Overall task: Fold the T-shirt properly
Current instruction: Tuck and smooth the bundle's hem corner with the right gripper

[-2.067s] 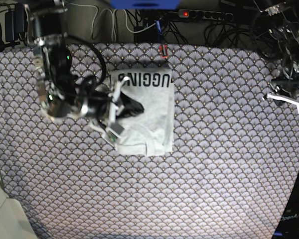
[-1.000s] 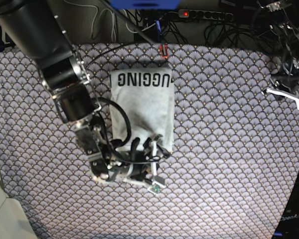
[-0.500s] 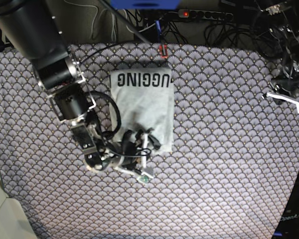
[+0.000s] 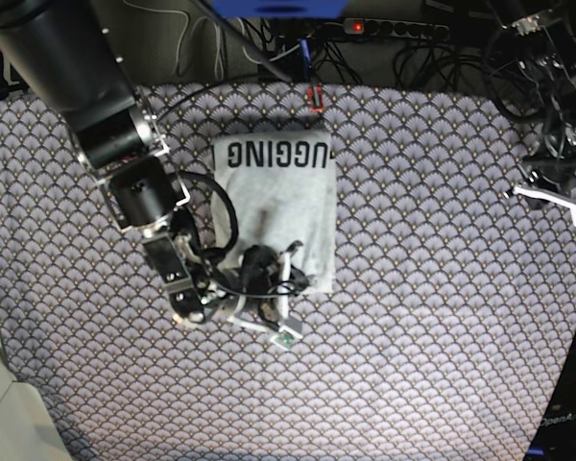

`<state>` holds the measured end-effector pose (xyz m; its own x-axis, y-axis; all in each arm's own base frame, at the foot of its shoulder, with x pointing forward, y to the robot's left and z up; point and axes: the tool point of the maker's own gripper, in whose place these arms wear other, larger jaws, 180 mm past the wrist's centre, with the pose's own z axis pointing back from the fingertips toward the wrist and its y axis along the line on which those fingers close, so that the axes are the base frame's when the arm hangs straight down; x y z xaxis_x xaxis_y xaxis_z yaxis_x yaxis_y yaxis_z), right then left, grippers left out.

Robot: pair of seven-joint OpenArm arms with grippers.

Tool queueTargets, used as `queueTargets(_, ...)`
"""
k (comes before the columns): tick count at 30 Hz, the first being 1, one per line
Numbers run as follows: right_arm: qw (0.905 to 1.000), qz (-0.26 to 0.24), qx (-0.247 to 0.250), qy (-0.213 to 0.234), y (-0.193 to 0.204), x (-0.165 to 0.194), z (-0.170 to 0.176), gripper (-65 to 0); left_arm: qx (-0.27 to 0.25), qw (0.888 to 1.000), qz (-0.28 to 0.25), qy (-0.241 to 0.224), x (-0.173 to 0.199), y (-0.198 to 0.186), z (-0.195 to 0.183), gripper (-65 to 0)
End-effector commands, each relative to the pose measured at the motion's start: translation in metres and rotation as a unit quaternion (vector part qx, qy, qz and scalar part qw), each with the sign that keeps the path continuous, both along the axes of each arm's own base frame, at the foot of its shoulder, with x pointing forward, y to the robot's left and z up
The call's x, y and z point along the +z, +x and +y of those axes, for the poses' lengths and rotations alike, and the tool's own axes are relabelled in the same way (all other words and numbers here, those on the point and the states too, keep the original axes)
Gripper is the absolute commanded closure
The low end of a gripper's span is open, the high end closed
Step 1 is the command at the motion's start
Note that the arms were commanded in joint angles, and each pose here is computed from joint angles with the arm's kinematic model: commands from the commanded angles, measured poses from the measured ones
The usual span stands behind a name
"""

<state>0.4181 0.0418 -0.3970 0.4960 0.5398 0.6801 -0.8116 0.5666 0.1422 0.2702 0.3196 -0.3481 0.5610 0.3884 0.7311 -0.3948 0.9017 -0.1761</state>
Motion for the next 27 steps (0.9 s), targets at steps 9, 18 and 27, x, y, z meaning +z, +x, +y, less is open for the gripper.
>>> queueTargets(9,0.9984,-0.033,0.018,0.043,0.014,0.037,0.038,0.0,0.001,1.000,-0.020,0.016,0.014,0.005,0.008,-0.3)
queueTargets(18,0.9977,-0.035,0.022,0.054,0.013,0.043,0.050,0.0,0.002,1.000,-0.019,0.014,0.013,0.005,0.007,-0.3)
queueTargets(27,0.9965,-0.043,0.017,0.069,0.014,0.044,0.050,-7.0,0.001,1.000,-0.018,0.013,0.012,0.004,0.007,-0.3)
